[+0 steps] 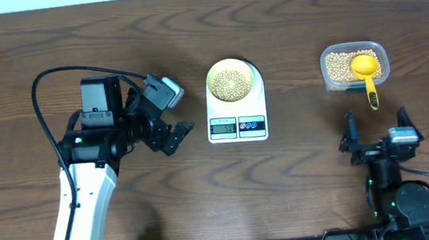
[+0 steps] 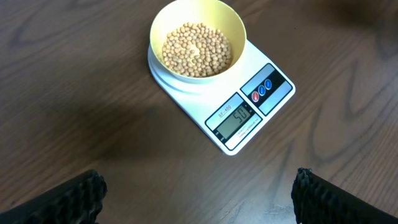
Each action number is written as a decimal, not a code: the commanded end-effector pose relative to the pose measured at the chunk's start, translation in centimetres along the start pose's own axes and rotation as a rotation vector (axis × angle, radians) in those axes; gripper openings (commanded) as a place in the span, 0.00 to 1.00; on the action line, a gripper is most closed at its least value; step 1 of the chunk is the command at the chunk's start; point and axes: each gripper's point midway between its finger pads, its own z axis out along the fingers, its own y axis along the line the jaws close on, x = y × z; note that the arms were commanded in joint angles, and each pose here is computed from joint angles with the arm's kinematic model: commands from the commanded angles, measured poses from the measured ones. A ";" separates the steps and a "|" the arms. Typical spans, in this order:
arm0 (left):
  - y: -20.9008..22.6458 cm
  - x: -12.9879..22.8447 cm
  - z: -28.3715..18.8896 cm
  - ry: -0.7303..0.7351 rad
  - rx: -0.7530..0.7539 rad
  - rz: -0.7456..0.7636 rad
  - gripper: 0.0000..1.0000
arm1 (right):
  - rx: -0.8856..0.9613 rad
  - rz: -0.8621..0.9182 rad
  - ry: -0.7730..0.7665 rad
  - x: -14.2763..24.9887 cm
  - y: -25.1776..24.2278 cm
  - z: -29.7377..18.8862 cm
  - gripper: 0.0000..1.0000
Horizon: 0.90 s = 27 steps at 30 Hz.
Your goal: Scoop item into bowl and weigh 50g on scale
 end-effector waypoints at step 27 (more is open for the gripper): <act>0.1 0.5 0.2 0.012 -0.002 -0.011 0.98 | -0.073 -0.107 0.120 3.2 1.0 -0.6 0.99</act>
